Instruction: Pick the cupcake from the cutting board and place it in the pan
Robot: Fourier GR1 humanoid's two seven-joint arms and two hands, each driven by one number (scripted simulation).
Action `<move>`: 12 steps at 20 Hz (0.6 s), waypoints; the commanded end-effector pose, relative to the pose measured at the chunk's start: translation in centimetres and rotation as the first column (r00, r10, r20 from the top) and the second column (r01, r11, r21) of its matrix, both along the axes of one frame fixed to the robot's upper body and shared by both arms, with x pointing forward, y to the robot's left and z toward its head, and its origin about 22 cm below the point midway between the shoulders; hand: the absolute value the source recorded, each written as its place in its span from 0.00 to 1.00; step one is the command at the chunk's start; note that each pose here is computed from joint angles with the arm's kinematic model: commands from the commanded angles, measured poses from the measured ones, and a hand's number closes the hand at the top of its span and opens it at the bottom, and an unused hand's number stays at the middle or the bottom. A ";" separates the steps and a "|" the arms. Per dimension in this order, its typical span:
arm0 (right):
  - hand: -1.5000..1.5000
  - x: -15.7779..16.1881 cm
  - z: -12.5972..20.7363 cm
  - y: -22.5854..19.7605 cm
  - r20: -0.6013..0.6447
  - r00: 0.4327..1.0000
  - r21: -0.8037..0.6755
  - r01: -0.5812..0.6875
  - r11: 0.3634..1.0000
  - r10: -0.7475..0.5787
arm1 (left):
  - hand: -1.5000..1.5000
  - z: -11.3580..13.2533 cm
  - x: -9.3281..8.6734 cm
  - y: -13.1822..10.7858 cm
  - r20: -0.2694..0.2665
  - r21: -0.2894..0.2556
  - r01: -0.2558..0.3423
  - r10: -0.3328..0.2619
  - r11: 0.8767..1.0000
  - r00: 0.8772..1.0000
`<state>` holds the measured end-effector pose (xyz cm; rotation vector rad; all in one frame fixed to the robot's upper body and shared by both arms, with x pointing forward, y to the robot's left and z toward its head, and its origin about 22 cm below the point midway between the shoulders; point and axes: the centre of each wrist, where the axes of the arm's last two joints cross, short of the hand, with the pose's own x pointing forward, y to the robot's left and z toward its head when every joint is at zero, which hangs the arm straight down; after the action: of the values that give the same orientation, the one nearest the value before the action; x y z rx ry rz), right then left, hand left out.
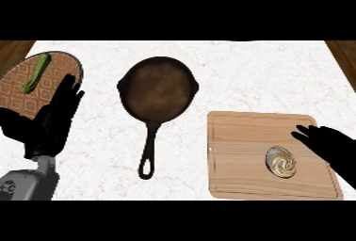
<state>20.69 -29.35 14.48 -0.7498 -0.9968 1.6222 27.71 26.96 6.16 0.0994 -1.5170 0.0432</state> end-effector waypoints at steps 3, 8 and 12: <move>0.00 0.7 0.5 3.8 0.024 0.999 0.028 -0.022 0.999 0.021 | 0.50 -1.2 -0.7 -0.5 -0.005 -0.005 0.010 -0.010 1.000 1.000; 0.00 1.5 -2.1 5.1 -0.014 1.000 -0.041 0.027 0.999 -0.027 | 0.50 0.2 0.2 1.2 0.010 -0.006 -0.012 0.012 1.000 1.000; 0.00 1.4 -3.4 5.3 -0.026 0.998 -0.049 0.049 0.998 -0.051 | 0.50 0.8 1.4 0.7 0.026 0.016 -0.002 0.001 1.000 1.000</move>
<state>22.30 -24.83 12.08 -0.7761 -0.9399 1.6179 28.25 27.75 6.15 0.1054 -1.5254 0.0389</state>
